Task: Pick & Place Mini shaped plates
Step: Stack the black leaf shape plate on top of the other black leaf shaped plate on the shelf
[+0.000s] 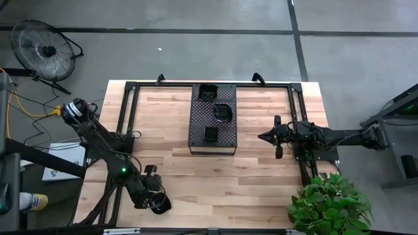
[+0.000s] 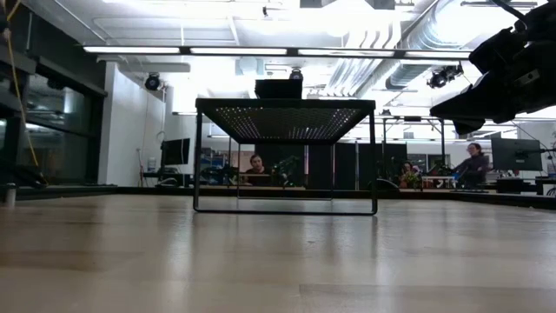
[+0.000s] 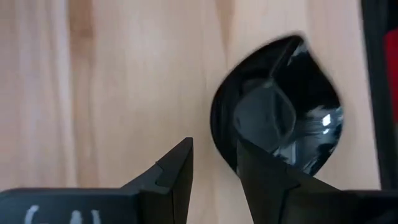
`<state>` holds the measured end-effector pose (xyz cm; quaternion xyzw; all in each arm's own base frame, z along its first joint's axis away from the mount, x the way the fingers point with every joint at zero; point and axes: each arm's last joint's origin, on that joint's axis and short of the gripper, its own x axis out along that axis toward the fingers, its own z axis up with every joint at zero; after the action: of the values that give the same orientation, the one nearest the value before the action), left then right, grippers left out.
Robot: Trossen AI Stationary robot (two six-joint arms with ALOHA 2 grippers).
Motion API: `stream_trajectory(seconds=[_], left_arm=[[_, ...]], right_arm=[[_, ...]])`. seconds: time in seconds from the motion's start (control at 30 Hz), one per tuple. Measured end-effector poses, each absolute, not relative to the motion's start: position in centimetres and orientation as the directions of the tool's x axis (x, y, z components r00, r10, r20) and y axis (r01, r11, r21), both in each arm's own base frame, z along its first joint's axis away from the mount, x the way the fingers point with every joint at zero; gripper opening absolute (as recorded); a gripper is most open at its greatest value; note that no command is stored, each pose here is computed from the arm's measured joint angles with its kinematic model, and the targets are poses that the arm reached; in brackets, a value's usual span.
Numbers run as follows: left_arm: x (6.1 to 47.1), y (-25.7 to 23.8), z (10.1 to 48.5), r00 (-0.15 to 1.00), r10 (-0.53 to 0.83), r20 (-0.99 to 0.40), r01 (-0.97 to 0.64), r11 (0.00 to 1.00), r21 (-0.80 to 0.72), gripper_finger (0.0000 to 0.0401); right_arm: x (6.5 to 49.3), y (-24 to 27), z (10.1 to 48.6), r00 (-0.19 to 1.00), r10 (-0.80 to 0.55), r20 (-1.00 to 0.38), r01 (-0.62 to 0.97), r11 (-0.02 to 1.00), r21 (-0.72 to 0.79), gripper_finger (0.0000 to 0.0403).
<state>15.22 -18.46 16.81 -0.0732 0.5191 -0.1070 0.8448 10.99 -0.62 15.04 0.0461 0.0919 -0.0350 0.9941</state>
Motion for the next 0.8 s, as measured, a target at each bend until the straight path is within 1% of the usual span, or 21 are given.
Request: stream_trajectory(seconds=[0.1,0.2,0.47,0.67,0.8], left_arm=[[15.4,-18.8,15.9,0.396,-0.254,-0.882,0.091,0.967,-0.238,0.0122],[15.5,-19.1,15.3,0.384,-0.250,-0.889,0.067,0.968,-0.243,0.0122],[15.8,-19.4,15.0,0.390,-0.263,-0.882,0.061,0.963,-0.261,0.0122],[15.9,-19.6,15.1,0.395,-0.285,-0.873,0.088,0.958,-0.273,0.0122],[15.9,-19.6,15.1,0.390,-0.296,-0.872,0.096,0.955,-0.281,0.0107]], right_arm=[[11.0,-0.6,15.0,0.981,-0.062,-0.186,0.079,0.993,0.085,0.0012],[11.0,-0.6,15.0,0.981,-0.061,-0.186,0.078,0.993,0.085,0.0012],[11.0,-0.6,15.1,0.981,-0.061,-0.186,0.078,0.993,0.085,0.0012],[11.0,-0.6,15.1,0.981,-0.061,-0.186,0.078,0.993,0.085,0.0012],[11.0,-0.6,15.0,0.981,-0.062,-0.186,0.079,0.993,0.085,0.0012]])
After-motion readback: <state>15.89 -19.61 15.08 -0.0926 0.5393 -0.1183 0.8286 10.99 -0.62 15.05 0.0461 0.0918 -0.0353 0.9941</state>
